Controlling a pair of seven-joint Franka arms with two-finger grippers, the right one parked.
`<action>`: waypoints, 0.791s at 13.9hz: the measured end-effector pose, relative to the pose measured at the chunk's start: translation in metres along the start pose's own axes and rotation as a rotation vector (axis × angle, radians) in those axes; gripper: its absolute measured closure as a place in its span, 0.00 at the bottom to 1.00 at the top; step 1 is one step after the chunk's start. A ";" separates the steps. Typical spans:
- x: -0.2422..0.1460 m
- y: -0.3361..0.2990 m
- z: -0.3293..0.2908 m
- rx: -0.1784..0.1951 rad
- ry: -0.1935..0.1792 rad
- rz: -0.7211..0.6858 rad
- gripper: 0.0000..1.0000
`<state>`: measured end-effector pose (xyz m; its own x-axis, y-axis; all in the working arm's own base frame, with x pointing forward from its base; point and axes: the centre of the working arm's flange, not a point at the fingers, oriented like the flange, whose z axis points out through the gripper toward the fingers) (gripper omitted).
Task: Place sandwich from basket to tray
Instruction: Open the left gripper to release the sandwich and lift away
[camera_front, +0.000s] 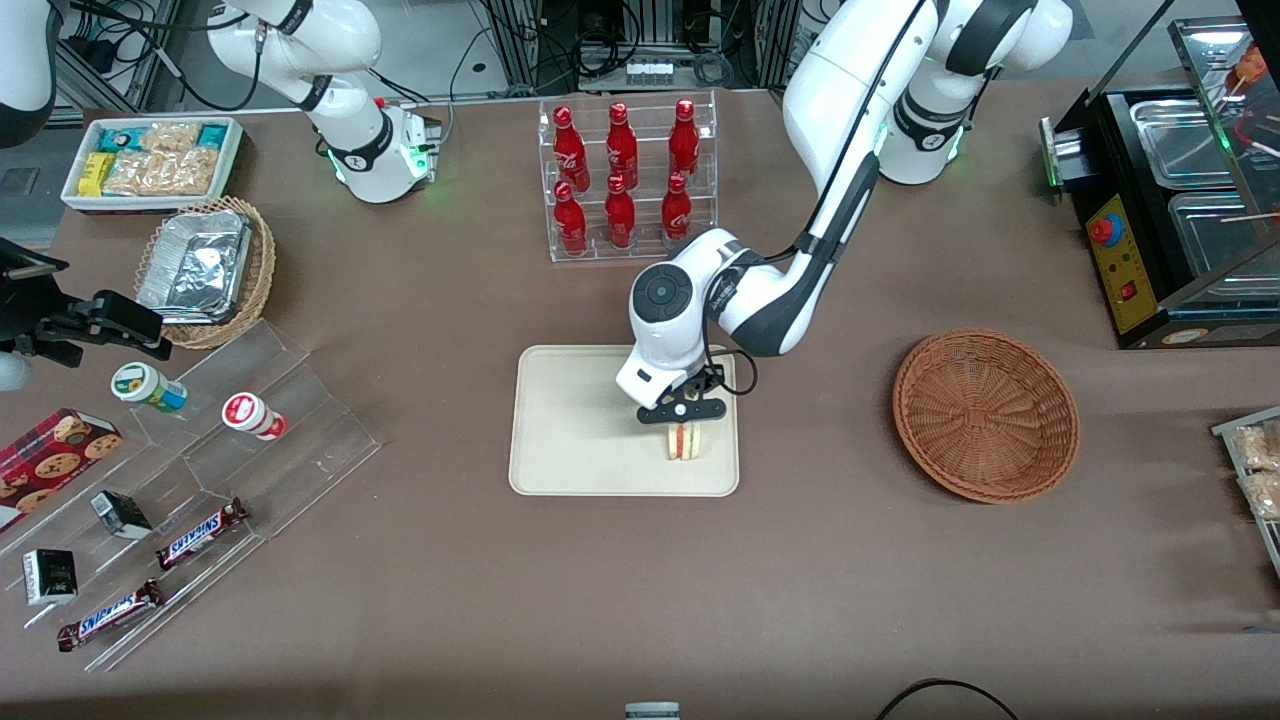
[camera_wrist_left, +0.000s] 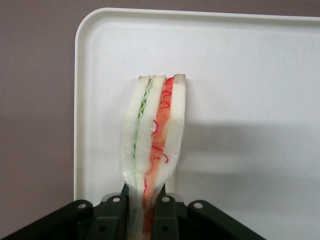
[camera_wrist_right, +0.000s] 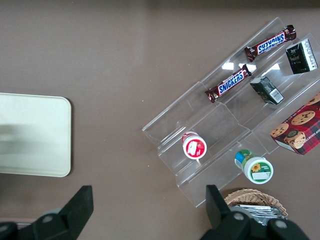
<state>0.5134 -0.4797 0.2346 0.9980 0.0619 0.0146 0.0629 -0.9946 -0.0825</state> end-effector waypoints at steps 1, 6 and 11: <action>0.001 0.000 -0.001 0.000 0.001 -0.001 0.68; 0.008 0.002 -0.015 -0.020 0.024 -0.013 0.17; 0.017 -0.013 -0.089 -0.022 0.044 -0.139 0.00</action>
<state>0.5283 -0.4732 0.3242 0.9782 0.1963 0.0682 0.2001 -0.9783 -0.0545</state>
